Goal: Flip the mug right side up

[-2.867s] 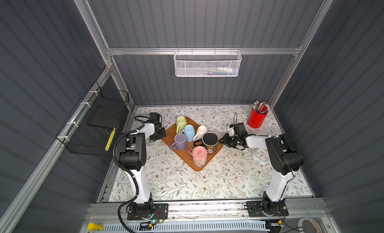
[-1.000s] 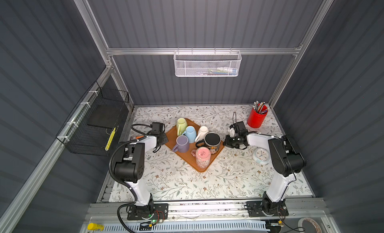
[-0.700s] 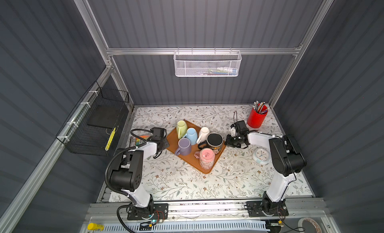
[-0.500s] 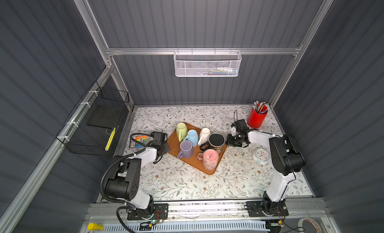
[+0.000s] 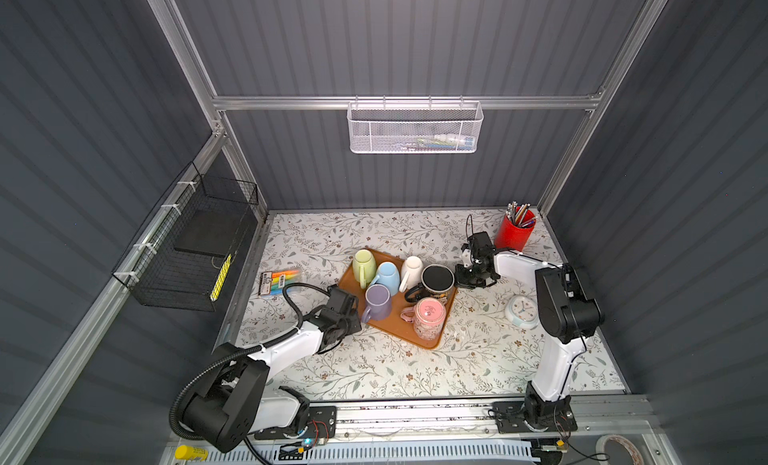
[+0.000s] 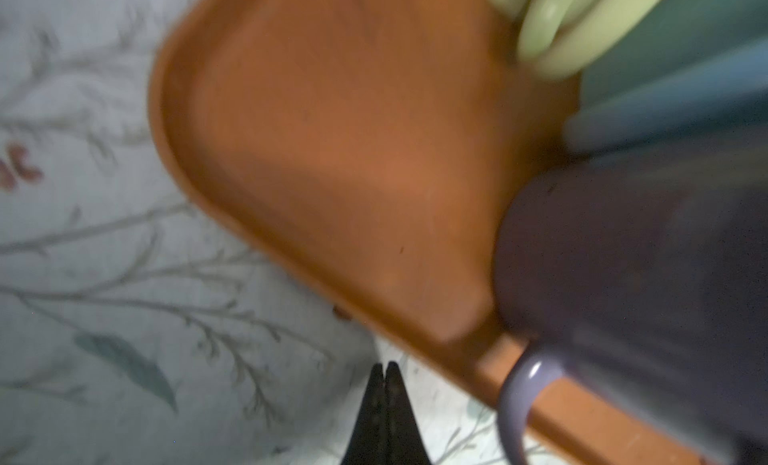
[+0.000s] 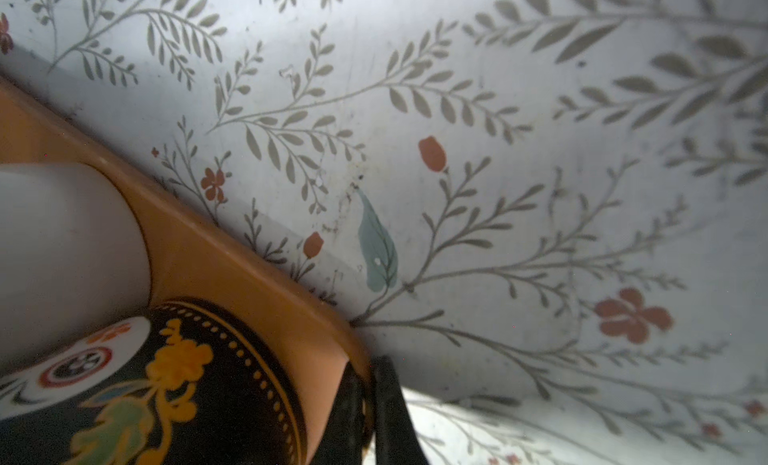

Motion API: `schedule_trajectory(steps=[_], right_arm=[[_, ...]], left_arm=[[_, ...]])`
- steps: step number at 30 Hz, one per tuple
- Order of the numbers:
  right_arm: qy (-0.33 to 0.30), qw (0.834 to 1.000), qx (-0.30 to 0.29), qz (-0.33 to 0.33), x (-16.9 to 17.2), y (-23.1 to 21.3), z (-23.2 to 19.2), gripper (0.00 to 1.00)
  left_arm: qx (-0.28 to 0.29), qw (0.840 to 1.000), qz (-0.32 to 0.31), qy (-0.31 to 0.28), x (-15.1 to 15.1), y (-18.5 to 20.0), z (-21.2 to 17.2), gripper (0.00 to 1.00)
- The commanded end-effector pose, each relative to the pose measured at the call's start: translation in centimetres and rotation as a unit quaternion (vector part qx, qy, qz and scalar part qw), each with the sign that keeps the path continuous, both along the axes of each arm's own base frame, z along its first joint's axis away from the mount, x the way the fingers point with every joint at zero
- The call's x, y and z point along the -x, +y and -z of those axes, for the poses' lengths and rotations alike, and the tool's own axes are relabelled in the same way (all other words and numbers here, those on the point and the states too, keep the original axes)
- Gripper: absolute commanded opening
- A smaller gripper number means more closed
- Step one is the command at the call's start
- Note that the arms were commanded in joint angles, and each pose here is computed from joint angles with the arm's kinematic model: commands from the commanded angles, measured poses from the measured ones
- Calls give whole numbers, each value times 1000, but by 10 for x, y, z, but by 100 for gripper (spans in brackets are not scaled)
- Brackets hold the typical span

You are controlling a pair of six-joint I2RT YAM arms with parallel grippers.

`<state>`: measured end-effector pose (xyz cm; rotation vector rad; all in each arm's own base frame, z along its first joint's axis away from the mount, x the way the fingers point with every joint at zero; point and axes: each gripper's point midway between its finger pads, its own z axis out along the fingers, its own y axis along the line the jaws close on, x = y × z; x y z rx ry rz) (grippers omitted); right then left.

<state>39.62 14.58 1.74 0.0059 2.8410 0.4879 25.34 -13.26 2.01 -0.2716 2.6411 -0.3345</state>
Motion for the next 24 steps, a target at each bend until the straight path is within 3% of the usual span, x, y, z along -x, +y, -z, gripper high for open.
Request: schedule_trajectory(steps=[1, 11, 13, 15, 17, 24], right_arm=[[30, 999, -2, 16, 2, 3, 15, 0], [31, 999, -7, 17, 3, 3, 14, 0], [30, 999, -8, 17, 5, 3, 14, 0], [29, 999, -10, 18, 7, 3, 13, 0], [25, 999, -11, 21, 8, 2, 12, 0], [-5, 999, -17, 46, 4, -7, -4, 31]], left_arm=[[-10, 997, -6, 80, 46, 13, 23, 0], [-56, 998, -17, 30, 22, 26, -36, 0], [-61, 998, -14, 25, 11, 28, -49, 10], [-62, 998, -15, 23, -3, 35, -58, 28], [-50, 998, -14, 18, -18, 43, -64, 36], [-41, 999, 15, 21, -74, 44, -67, 42]])
